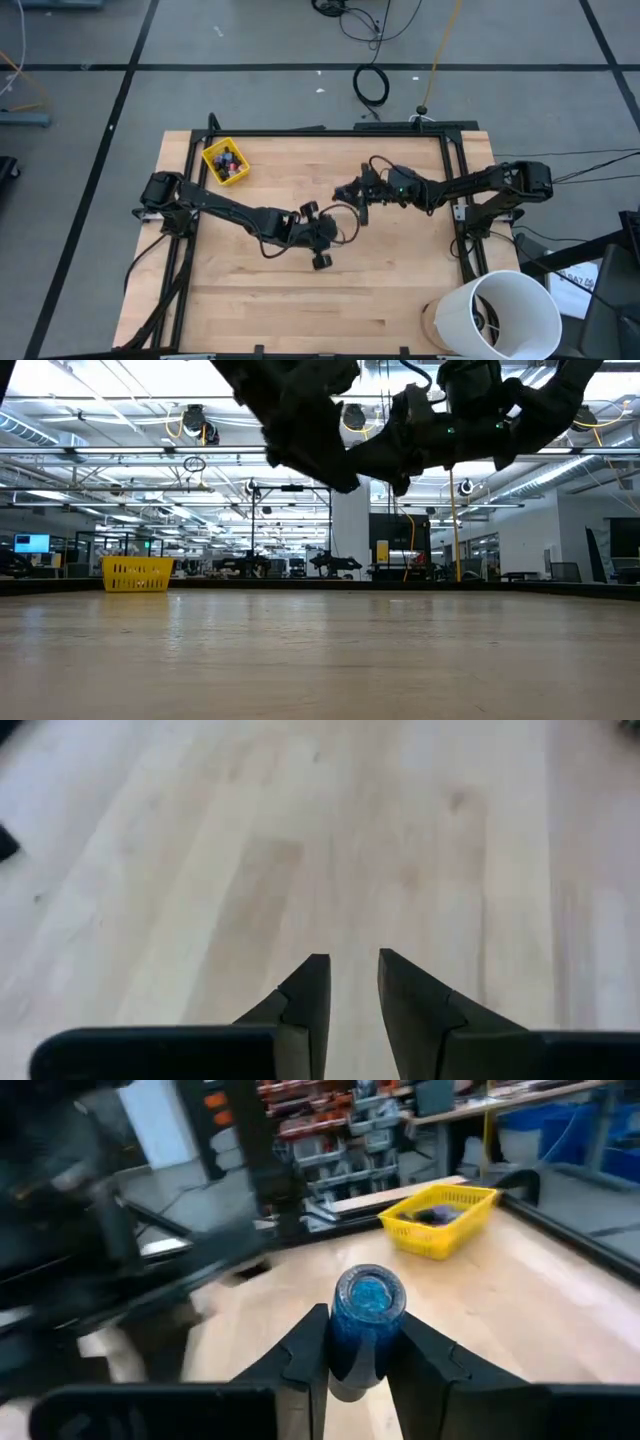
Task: Pick & Place Nail Polish
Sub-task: Put the dark blue nail polish into the yellow bin
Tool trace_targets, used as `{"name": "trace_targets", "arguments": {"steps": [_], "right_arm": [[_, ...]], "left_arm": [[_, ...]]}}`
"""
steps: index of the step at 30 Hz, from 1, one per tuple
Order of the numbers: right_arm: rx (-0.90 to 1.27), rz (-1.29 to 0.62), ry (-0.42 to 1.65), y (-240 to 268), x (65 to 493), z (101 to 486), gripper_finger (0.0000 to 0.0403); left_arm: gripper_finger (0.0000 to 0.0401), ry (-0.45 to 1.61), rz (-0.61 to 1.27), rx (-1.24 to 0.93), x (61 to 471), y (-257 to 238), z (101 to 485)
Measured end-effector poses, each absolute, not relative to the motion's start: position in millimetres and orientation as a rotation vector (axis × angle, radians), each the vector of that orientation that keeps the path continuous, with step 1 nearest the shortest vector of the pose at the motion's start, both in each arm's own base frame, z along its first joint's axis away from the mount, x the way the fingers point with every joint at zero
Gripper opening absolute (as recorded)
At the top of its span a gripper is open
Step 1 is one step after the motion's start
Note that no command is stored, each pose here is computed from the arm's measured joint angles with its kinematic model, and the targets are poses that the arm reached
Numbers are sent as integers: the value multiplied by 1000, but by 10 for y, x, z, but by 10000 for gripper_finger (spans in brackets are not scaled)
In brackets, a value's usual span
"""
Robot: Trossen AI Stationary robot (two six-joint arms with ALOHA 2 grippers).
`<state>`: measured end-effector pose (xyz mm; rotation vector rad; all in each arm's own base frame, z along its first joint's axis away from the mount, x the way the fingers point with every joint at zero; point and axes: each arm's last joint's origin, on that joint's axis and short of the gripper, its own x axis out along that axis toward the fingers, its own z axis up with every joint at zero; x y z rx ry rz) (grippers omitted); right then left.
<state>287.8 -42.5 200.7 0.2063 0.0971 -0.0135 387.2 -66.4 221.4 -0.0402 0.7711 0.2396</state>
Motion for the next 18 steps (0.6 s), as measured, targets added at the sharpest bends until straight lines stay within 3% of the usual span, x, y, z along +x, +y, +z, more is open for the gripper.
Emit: {"name": "trace_targets", "arguments": {"steps": [11,18], "right_arm": [[140,14,137,-386,2823,2045,69],[84,-37,193,-364,2651,2203,69]], "left_arm": [[86,661,104,-162,3986,-532,2288],[86,523,155,-227,3787,-360,1937]]}}
